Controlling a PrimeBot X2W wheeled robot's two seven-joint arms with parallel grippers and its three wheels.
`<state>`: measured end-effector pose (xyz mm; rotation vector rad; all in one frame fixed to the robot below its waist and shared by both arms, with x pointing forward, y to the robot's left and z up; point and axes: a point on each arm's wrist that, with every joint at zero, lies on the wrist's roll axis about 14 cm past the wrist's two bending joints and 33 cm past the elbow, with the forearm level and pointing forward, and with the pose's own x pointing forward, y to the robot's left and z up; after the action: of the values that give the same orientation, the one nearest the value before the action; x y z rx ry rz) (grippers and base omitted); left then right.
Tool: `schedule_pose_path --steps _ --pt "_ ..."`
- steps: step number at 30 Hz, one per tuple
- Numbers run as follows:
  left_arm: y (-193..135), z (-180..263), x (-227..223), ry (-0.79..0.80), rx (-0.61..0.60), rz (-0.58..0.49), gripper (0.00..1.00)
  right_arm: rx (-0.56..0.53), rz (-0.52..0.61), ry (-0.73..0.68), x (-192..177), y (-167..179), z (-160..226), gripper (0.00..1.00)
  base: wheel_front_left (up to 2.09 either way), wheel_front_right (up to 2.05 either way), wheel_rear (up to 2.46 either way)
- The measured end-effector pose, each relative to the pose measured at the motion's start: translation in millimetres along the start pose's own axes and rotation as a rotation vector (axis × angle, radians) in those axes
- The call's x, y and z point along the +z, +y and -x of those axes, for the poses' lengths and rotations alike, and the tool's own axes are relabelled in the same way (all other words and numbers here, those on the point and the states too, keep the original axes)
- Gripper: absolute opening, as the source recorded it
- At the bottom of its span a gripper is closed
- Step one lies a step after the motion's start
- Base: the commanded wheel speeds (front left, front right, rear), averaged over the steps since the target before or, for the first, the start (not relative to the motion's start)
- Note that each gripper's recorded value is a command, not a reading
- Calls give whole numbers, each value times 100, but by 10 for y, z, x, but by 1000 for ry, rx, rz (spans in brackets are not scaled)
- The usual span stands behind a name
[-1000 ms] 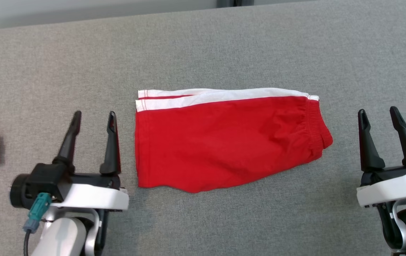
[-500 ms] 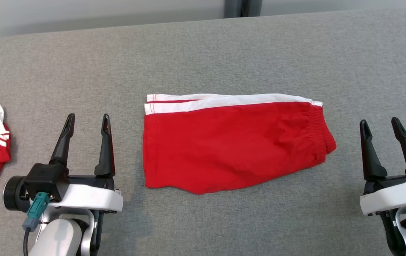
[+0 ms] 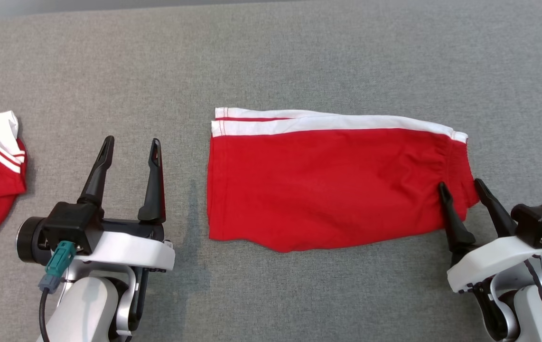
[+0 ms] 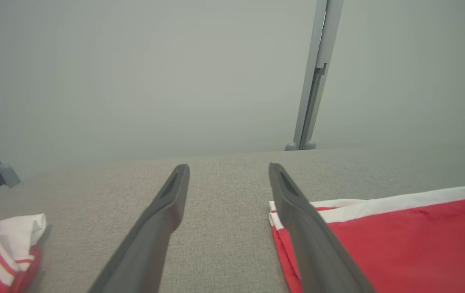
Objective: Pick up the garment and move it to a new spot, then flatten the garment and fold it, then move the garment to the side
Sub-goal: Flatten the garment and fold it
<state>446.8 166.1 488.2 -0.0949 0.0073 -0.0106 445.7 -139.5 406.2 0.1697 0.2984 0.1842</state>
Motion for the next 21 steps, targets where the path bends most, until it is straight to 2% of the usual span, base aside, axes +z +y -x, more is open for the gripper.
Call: schedule_pose_path --steps 5,11,12,13,14,21 --pt "-16 -39 -108 24 -7 0 100 -40 -59 62 -278 -100 -24 100 0 0 0" --pt "-100 -92 -140 25 -29 6 100 -42 -141 60 -353 -49 -42 100 0 0 0" --pt "-112 -97 -145 26 -33 6 100 -37 -147 56 -352 -27 -47 96 0 0 0" --pt "-124 -101 -151 27 -37 6 100 -32 -161 55 -354 -6 -50 40 0 0 0" --pt "-146 -110 -157 28 -44 5 100 -30 -180 44 -341 15 -53 0 0 0 0" --pt "-233 -148 -176 34 -71 5 100 -49 -239 -3 -284 -18 -20 0 0 0 0"
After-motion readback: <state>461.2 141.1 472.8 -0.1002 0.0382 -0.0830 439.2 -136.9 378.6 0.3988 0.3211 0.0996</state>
